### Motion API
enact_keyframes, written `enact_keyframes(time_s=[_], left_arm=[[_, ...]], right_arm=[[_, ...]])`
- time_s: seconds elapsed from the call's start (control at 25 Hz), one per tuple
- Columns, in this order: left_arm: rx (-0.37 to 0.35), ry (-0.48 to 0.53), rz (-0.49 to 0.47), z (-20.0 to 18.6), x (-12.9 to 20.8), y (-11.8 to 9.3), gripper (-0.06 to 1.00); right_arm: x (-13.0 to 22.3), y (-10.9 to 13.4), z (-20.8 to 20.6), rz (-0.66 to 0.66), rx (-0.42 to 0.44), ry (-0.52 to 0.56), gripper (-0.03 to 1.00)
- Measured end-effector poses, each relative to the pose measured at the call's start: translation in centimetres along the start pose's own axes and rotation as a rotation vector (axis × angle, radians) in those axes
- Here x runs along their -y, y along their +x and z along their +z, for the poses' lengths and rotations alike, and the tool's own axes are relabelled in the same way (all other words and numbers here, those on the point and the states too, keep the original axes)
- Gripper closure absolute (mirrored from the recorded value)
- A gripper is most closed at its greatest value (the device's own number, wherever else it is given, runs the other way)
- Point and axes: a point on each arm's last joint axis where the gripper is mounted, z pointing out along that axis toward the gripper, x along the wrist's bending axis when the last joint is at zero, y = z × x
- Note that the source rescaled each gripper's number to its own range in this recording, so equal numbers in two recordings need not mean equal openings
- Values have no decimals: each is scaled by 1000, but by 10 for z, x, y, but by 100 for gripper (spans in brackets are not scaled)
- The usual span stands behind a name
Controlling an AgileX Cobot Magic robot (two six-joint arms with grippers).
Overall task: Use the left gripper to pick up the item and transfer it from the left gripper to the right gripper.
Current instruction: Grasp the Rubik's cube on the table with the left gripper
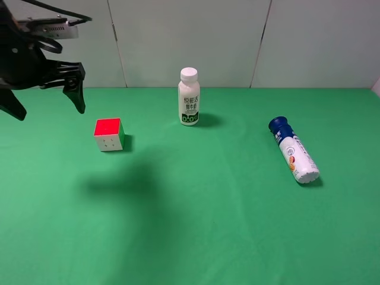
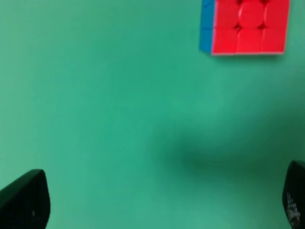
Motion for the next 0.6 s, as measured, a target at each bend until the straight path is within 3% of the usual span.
enact_keyframes(time_s=[0.6], left_arm=[[-6,58,8,77,-44,-42,-6]], right_arm=[[0,0,0,0,0,0,-3]])
